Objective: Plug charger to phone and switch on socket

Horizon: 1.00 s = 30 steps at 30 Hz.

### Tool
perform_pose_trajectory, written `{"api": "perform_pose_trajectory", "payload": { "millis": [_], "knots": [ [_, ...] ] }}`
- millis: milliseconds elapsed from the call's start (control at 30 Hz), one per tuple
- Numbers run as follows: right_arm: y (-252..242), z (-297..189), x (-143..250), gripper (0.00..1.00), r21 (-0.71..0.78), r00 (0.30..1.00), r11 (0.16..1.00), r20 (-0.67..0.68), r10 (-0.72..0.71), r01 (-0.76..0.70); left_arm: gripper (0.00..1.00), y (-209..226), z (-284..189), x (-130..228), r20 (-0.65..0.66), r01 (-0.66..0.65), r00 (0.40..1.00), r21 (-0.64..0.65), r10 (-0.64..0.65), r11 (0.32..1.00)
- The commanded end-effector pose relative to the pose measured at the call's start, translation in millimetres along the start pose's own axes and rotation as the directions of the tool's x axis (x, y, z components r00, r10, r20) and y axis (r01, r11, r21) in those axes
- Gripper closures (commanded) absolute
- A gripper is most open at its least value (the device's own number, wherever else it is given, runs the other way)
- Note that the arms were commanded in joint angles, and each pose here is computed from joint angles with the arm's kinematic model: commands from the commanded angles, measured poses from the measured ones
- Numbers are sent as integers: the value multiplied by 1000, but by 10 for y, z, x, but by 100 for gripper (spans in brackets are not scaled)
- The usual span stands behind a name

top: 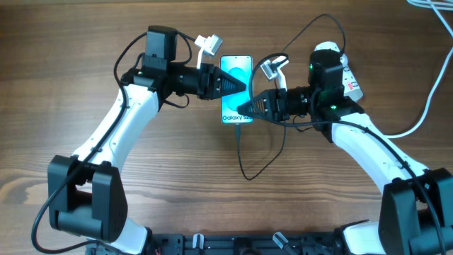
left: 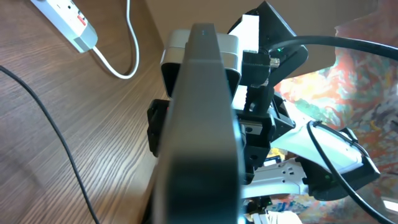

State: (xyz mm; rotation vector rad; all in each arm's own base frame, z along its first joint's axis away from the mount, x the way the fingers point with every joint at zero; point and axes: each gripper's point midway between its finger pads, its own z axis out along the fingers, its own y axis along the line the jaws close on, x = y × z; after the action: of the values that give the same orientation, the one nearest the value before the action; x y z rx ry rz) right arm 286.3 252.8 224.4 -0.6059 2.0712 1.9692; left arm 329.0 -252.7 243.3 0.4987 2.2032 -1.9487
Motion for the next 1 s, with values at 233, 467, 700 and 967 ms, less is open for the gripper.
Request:
{"api": "perform_pose_trajectory", "payload": {
  "millis": [233, 467, 700, 967],
  "knots": [
    [-87, -5, -156, 96, 87, 994, 992, 56, -93, 88, 47, 265, -55, -119, 87, 67, 995, -162, -53, 985],
    [-663, -117, 55, 96, 350, 997, 936, 73, 7, -32, 40, 545, -282, -235, 180, 115, 982, -294, -63, 949],
    [-1272, -483, 286, 96, 680, 992, 723, 99, 79, -126, 38, 1229, -706, -140, 327, 307, 938, -622, -118, 720],
    [-1502, -708, 429, 96, 797, 989, 586, 99, 114, -148, 0, 1622, -1210, 70, 403, 404, 910, -814, -95, 418]
  ]
}}
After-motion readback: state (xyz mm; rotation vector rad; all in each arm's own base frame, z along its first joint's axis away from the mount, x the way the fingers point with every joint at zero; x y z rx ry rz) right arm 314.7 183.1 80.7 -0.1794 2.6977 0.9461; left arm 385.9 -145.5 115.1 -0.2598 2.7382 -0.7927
